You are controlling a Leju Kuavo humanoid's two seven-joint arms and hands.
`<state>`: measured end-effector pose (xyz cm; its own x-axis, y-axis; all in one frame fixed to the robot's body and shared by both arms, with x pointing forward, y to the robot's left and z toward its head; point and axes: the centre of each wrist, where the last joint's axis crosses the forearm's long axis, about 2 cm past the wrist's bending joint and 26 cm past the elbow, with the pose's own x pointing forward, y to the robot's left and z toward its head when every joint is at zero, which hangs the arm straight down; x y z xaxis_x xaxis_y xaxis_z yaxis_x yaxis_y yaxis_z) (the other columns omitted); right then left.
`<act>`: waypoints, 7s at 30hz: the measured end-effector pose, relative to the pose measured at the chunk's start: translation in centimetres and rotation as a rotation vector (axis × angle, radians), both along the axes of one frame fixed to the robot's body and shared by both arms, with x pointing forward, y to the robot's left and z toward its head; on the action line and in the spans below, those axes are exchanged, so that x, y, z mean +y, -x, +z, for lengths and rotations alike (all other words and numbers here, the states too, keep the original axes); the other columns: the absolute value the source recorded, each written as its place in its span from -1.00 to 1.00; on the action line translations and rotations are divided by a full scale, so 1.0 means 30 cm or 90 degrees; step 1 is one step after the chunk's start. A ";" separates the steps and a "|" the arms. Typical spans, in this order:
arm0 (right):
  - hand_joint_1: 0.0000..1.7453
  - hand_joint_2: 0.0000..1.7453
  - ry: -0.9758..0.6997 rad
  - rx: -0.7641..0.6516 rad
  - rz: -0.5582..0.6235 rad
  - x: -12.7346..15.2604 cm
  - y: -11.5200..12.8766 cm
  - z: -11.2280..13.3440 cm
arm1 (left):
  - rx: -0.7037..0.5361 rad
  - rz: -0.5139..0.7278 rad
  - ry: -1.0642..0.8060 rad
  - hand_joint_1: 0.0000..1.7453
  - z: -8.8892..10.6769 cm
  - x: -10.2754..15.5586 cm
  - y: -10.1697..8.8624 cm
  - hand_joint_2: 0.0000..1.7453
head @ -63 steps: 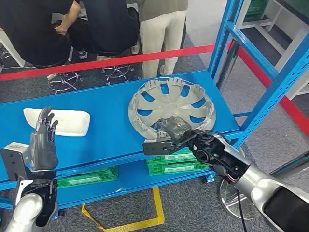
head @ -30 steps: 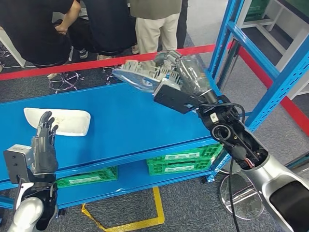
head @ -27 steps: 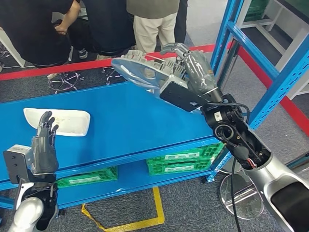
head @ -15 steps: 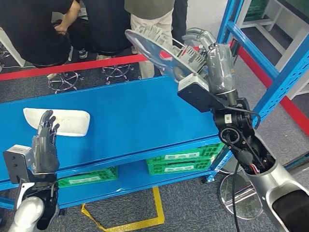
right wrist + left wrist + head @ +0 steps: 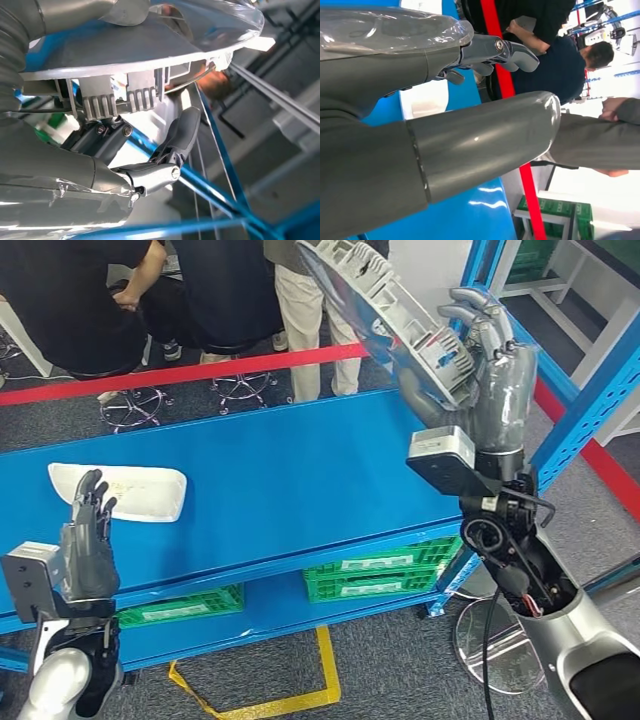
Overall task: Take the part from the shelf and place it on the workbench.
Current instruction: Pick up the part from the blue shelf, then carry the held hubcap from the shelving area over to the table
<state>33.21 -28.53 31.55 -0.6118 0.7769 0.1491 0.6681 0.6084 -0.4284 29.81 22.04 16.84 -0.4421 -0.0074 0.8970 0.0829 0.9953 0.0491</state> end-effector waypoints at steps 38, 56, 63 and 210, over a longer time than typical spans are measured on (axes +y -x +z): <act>1.00 1.00 0.022 0.019 0.038 0.037 0.086 -0.021 | -0.048 0.020 -0.006 -1.00 0.005 -0.027 0.004 1.00; 1.00 1.00 0.029 0.037 0.072 0.072 0.091 -0.033 | -0.068 0.028 -0.004 -1.00 0.027 -0.030 0.024 1.00; 1.00 1.00 0.025 0.042 0.080 0.078 0.092 -0.036 | -0.072 0.023 -0.002 -1.00 0.034 -0.032 0.027 1.00; 1.00 1.00 -0.068 0.107 0.343 0.270 0.214 -0.008 | -0.117 0.005 0.013 -1.00 0.072 -0.050 0.036 1.00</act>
